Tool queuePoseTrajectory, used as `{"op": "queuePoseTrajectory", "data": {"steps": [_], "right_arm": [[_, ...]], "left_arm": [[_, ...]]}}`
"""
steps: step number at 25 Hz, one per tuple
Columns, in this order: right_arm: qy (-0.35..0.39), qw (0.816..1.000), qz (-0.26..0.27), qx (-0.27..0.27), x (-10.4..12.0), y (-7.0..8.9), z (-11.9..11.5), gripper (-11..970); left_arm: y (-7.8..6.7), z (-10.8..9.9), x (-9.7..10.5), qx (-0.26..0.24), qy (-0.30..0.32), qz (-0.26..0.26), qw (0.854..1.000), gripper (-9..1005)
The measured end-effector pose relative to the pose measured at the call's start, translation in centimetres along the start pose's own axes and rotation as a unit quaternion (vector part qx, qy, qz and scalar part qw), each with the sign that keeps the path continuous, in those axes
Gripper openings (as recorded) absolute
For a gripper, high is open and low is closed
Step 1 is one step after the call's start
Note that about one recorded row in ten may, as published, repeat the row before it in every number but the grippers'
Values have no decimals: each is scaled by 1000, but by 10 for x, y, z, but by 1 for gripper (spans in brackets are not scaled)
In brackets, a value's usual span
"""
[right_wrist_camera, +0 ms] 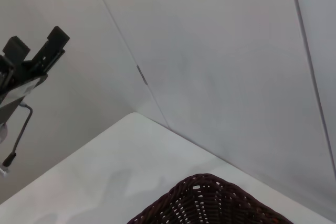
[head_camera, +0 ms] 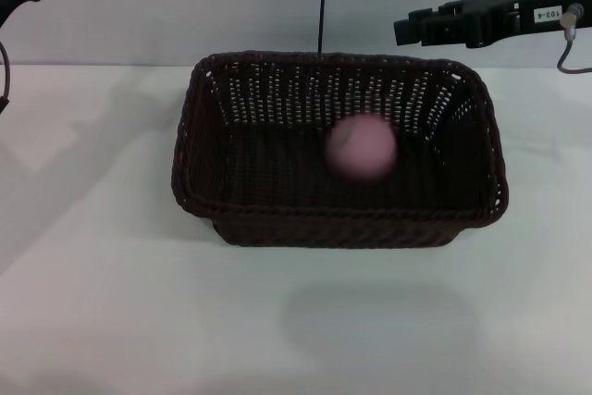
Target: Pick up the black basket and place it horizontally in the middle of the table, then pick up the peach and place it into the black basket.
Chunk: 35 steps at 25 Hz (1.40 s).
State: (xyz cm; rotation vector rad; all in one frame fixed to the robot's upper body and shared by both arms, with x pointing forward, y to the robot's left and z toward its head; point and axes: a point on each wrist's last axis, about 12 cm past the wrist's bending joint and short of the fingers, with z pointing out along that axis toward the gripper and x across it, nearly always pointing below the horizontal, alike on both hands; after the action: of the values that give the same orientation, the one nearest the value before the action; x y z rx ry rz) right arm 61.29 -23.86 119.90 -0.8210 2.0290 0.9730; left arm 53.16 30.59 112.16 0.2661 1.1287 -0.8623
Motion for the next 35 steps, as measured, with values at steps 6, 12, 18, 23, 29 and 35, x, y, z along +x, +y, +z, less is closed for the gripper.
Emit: {"op": "queuePoseTrajectory", "data": {"steps": [6,12,18,23,29,35], "right_arm": [[-6,1000,10,3,6,-2,-4,436],[-52,998,30,8,22,-6,-18,550],[-203,979,4,0,58,-5,-48,562],[-403,912,1,76,115,-13,-75,562],[-555,791,-6,258,185,-11,-102,562],[-576,717,-36,392,220,2,-109,562]], "left_arm": [[0,0,0,-1,0,-1,1000,829],[-1,-4,1,-4,1,-2,1000,829],[-1,-10,2,-13,-2,-5,1000,829],[1,-16,2,-26,-9,-7,1000,829],[9,-45,0,-102,-44,16,994,829],[9,-82,2,-205,-97,71,971,829]]}}
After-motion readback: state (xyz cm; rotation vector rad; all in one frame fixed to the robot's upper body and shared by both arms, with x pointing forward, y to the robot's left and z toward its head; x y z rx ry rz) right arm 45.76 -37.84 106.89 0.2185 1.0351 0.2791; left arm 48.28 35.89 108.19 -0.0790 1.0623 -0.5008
